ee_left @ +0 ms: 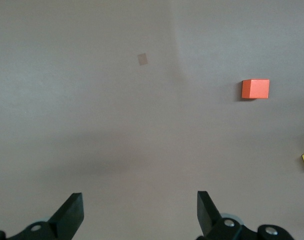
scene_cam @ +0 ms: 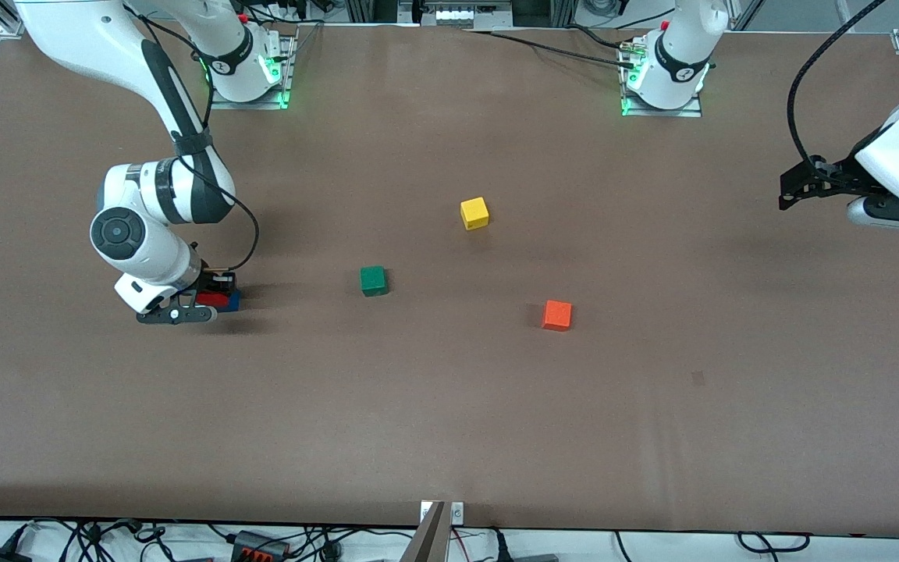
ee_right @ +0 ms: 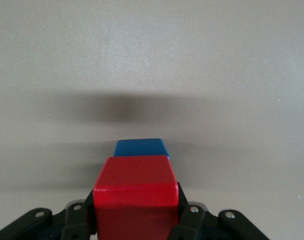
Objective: Pass red block to right arm, stack on blue
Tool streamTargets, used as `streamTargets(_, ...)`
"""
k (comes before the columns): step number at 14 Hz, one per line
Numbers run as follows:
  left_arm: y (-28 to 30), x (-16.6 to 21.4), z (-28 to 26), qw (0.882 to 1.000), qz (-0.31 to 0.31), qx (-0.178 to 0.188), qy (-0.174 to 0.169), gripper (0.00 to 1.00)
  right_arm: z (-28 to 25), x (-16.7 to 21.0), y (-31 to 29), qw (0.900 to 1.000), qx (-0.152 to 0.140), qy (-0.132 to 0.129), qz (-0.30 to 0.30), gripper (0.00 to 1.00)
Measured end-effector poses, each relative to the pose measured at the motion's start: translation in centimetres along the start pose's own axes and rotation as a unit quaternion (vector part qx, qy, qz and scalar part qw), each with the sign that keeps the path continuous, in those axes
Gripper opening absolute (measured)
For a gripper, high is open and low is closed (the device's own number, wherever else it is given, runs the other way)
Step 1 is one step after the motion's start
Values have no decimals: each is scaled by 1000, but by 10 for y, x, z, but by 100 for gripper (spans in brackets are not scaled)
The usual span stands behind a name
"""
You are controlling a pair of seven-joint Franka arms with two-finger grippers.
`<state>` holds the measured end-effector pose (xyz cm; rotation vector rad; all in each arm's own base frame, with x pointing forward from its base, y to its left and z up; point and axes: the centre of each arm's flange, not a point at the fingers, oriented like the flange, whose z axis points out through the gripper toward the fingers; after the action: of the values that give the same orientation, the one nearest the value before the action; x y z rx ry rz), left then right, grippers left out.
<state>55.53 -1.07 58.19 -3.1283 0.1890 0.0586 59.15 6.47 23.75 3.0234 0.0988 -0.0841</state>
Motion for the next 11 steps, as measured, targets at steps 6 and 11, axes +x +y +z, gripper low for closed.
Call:
streamTargets(6, 0, -2, 1, 1000, 0, -1, -7, 100, -8, 8, 0, 1000, 0, 4, 1, 79)
streamTargets(11, -1, -2, 1, 1000, -1, -1, -9, 100, -53, 20, 5, 999, -3, -48, 10, 100)
